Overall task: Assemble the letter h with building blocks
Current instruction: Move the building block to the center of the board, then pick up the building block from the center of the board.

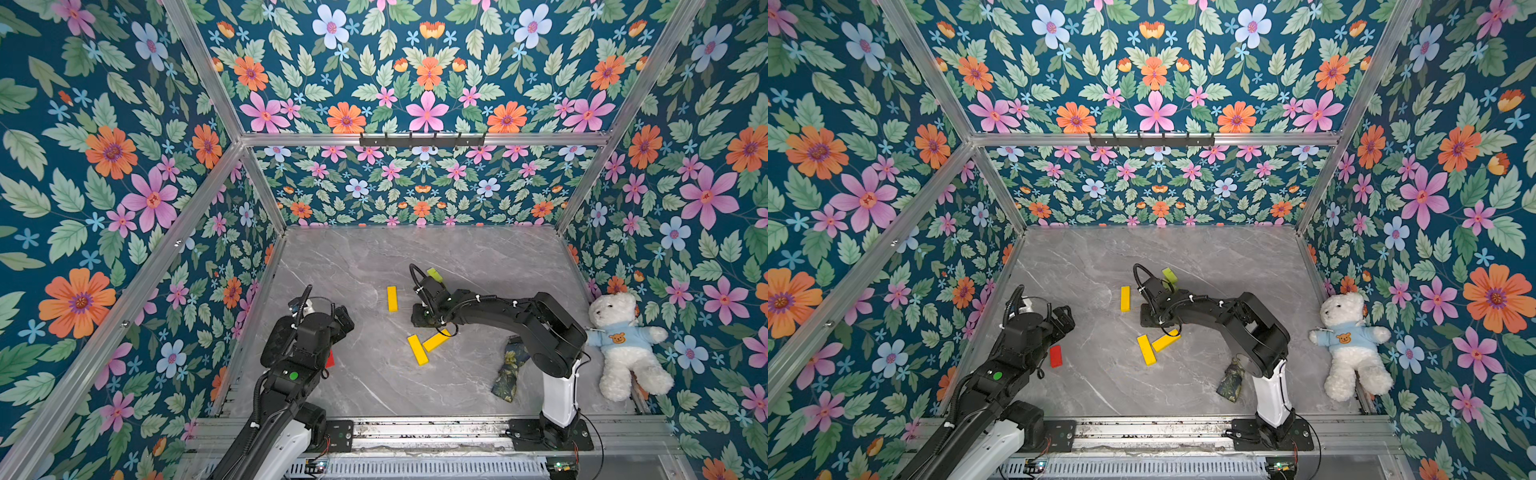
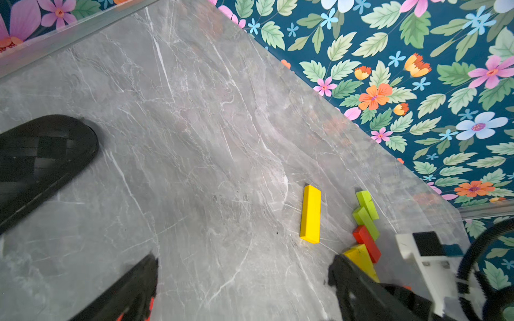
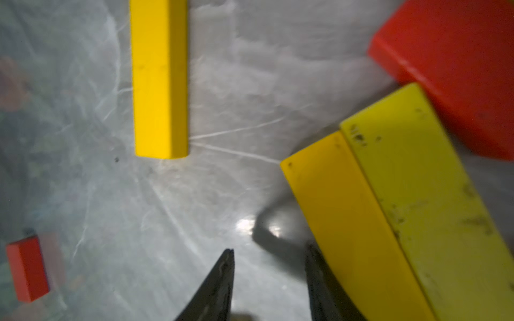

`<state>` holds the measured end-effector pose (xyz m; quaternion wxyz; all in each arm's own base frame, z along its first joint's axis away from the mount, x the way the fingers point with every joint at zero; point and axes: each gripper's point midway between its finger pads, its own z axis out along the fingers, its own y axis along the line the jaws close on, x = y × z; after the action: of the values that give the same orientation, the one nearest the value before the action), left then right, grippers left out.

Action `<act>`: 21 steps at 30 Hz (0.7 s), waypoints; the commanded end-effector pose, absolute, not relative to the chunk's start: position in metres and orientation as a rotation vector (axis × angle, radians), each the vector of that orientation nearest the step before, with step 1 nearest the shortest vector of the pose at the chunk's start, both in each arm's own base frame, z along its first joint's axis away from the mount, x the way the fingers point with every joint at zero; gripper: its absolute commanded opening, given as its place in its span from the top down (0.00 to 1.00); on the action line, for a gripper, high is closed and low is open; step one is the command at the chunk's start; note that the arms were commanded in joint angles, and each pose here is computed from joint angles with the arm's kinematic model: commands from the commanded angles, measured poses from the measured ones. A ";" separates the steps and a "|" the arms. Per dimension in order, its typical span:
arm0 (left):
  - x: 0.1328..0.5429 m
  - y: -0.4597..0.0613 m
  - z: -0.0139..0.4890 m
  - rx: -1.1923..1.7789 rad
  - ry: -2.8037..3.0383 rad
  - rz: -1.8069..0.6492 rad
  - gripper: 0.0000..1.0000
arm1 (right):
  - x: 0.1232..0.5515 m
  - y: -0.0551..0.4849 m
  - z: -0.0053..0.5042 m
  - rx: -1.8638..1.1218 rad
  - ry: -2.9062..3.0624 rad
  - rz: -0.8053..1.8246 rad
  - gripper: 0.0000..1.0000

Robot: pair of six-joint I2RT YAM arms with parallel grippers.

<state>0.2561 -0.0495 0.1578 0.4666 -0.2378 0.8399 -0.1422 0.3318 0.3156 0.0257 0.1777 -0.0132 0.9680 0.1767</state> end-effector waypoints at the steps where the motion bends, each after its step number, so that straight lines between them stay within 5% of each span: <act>1: 0.260 -0.055 0.156 -0.575 2.061 -0.375 0.00 | 0.325 0.275 0.013 0.098 2.789 0.325 0.55; 11: 0.264 -0.061 0.156 -0.542 2.083 -0.382 0.00 | 0.368 0.273 0.103 -0.163 2.574 0.424 0.47; 21: 0.264 -0.063 0.151 -0.540 2.096 -0.393 0.00 | 0.394 0.249 0.067 0.359 2.703 0.272 0.36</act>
<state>0.2619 -0.0614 0.1475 0.4485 -0.2180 0.8534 -0.1516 0.3947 0.2606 0.0726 0.2072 0.0464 0.9706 0.1131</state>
